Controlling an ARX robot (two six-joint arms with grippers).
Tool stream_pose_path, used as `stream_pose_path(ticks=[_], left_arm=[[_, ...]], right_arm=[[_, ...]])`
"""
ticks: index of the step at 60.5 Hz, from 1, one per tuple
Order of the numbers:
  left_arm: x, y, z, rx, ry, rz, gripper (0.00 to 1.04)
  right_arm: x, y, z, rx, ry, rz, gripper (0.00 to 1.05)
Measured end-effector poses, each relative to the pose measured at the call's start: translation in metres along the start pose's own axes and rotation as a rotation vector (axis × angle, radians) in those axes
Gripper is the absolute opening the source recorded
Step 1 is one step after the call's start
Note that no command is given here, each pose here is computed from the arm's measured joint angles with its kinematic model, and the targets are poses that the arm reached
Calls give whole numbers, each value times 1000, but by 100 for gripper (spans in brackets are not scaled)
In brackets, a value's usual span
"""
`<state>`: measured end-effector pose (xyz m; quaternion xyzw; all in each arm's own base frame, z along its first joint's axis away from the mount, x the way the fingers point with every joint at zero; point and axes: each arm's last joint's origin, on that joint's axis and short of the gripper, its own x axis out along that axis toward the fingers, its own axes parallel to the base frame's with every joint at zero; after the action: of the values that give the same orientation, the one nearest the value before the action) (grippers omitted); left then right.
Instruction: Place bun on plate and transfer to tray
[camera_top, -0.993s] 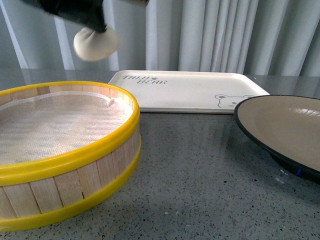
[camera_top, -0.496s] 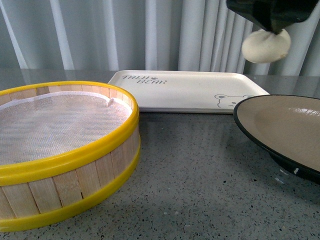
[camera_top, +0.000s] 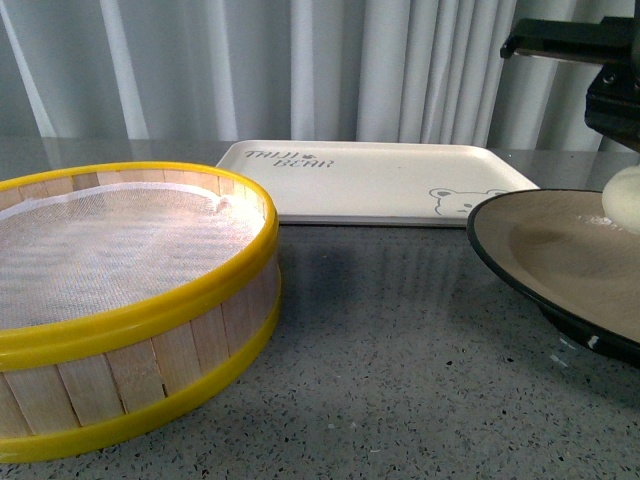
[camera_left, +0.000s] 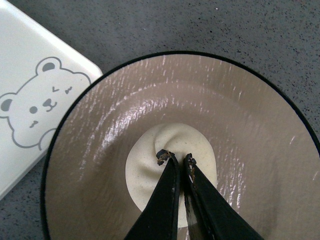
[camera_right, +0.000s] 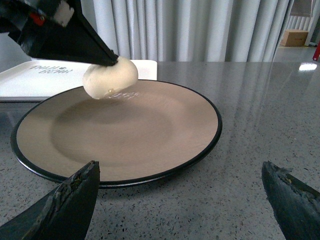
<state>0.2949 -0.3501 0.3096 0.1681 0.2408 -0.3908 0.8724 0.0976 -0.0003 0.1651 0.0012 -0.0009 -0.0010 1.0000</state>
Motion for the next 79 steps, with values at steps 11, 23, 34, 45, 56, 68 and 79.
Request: stream_pose_path(ticks=[11, 23, 34, 45, 56, 68, 79], left_arm=[[10, -9, -7, 15, 22, 13, 4], [26, -21, -16, 50, 43, 45, 4], [28, -27, -19, 82, 59, 37, 4], [29, -26, -21, 113, 68, 63, 22], [29, -26, -22, 111, 71, 66, 16], [29, -25, -21, 96, 66, 53, 46], [21, -19, -14, 40, 37, 50, 73]], right_arm=[[0, 0, 0, 0, 0, 0, 96], [0, 0, 0, 0, 0, 0, 96], [0, 0, 0, 0, 0, 0, 96], [0, 0, 0, 0, 0, 0, 96], [0, 0, 0, 0, 0, 0, 96], [0, 0, 0, 0, 0, 0, 96], [0, 0, 0, 0, 0, 0, 96]])
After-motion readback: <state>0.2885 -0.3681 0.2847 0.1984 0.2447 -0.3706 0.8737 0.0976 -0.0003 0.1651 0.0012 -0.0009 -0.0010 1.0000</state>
